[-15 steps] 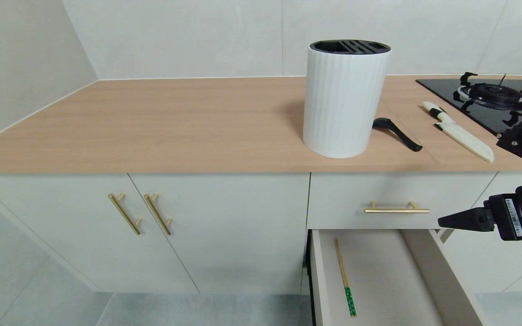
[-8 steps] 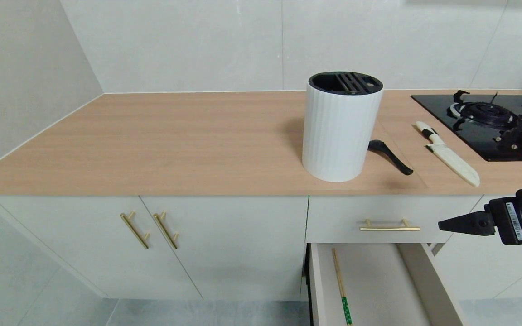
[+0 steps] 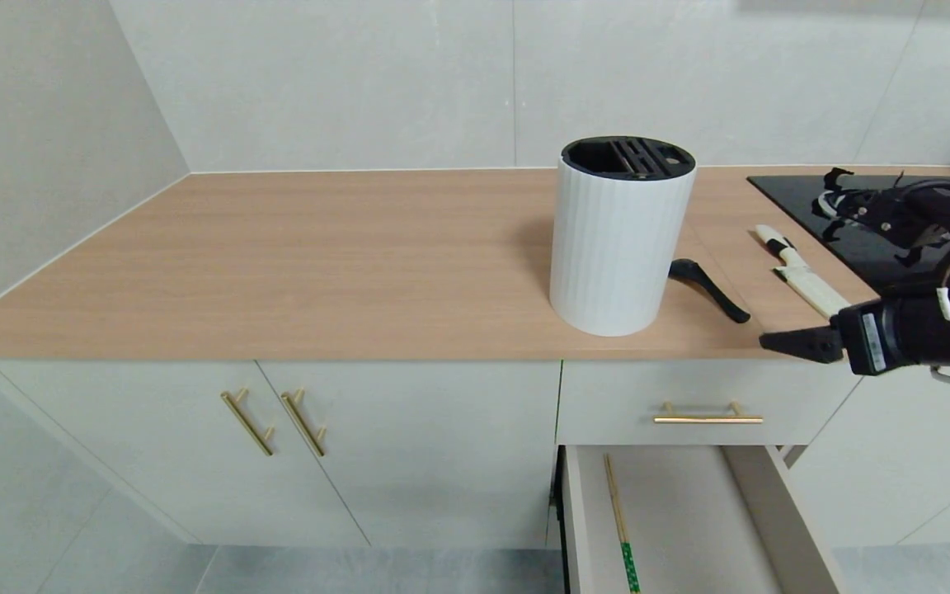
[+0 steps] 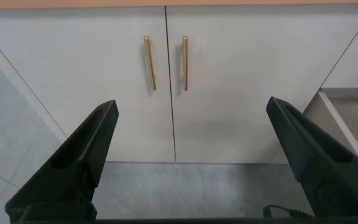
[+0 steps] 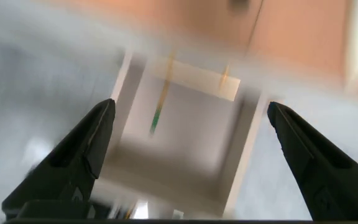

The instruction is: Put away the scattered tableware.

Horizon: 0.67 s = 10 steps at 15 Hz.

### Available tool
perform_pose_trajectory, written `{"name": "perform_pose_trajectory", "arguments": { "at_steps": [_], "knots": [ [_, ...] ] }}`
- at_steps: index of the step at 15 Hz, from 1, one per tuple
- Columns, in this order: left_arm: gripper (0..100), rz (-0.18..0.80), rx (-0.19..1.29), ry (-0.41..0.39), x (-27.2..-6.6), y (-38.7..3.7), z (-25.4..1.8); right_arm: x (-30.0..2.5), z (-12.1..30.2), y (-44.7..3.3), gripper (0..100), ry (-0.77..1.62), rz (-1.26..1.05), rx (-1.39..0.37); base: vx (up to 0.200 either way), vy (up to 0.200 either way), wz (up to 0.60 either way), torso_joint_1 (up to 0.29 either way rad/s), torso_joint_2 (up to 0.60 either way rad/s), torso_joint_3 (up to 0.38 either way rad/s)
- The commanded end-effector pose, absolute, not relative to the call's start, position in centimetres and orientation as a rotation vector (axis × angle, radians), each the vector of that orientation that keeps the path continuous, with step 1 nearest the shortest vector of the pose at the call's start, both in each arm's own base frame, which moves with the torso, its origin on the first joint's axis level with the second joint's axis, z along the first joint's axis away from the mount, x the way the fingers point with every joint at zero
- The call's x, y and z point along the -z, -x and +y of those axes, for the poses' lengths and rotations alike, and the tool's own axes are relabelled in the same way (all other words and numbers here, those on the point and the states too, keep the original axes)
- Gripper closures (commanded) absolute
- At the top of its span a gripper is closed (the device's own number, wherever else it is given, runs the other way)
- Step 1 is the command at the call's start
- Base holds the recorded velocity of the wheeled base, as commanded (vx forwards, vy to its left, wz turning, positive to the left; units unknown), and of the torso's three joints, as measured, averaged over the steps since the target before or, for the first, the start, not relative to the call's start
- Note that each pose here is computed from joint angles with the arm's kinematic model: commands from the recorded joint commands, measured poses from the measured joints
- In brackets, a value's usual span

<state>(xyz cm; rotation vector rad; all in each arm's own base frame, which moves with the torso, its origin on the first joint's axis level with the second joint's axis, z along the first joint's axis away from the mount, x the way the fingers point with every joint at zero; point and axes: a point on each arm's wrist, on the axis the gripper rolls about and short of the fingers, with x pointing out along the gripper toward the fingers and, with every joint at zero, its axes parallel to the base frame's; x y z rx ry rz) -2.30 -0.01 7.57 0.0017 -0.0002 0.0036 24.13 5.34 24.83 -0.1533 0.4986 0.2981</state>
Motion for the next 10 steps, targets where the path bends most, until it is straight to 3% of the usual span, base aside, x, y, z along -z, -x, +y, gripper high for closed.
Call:
{"name": "perform_pose_trajectory", "arguments": {
  "at_steps": [1,6,10],
  "knots": [
    [0,0.0,-0.005,-0.002,-7.6,2.3,0.0,-22.0,4.2,-28.9,0,0.164,0.493,-0.334,0.0,0.0,0.0,0.0,0.0,0.0],
    [0,0.0,-0.005,-0.002,-7.6,2.3,0.0,-19.6,3.0,-35.3,0,0.215,0.401,-0.394,0.0,0.0,0.0,0.0,0.0,0.0],
    [0,0.0,-0.005,-0.002,-7.6,2.3,0.0,-19.1,3.0,-36.3,0,0.196,0.383,-0.452,0.0,0.0,0.0,0.0,0.0,0.0]
  ]
}}
